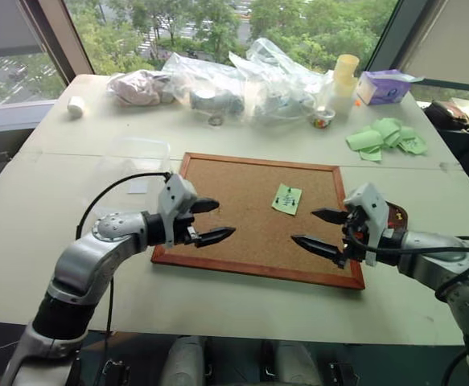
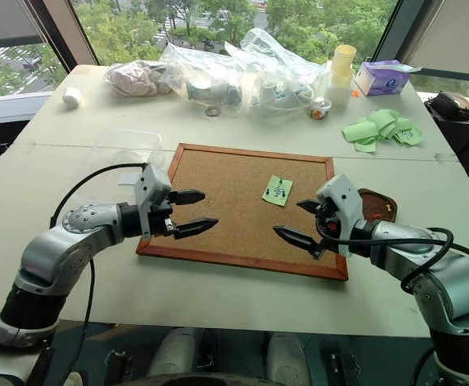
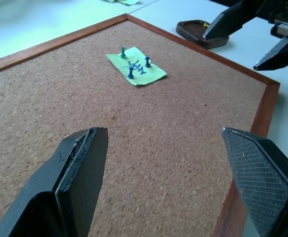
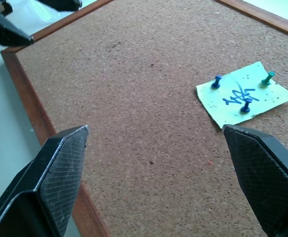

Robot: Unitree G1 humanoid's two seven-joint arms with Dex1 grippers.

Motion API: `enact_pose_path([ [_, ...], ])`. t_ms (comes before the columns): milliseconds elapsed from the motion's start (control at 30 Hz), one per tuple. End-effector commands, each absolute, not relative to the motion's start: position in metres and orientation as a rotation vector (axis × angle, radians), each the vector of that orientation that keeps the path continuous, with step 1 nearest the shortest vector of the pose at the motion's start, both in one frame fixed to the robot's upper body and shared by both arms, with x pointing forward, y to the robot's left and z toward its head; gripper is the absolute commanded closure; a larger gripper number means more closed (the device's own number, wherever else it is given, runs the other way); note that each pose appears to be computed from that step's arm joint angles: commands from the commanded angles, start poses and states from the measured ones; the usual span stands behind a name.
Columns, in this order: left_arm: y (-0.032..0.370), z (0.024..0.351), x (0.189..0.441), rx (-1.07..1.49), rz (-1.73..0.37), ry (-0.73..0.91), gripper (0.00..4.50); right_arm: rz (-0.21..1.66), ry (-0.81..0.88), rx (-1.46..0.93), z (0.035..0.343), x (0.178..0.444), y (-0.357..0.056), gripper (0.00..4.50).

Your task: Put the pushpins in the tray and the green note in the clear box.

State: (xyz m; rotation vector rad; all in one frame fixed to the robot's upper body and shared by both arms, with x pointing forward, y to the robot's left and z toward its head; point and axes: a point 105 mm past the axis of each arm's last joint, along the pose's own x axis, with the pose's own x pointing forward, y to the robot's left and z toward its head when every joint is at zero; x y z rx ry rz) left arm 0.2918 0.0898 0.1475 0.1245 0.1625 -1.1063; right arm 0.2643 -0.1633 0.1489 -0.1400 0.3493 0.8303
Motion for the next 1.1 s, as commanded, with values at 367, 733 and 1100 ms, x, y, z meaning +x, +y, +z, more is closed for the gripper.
enact_pose_path([
  [367, 0.07, 0.156, 0.302, 0.144, -1.13, 0.059, 0.45, 0.794, 0.278, -0.211, 0.169, 0.278, -0.176, 0.0],
  [733, 0.069, 0.151, 0.305, 0.143, -1.079, 0.029, 0.45, 0.796, 0.244, -0.231, 0.175, 0.288, -0.175, 0.0],
  [1100, 0.071, 0.148, 0.312, 0.138, -1.04, 0.024, 0.45, 0.814, 0.25, -0.245, 0.175, 0.29, -0.174, 0.0],
])
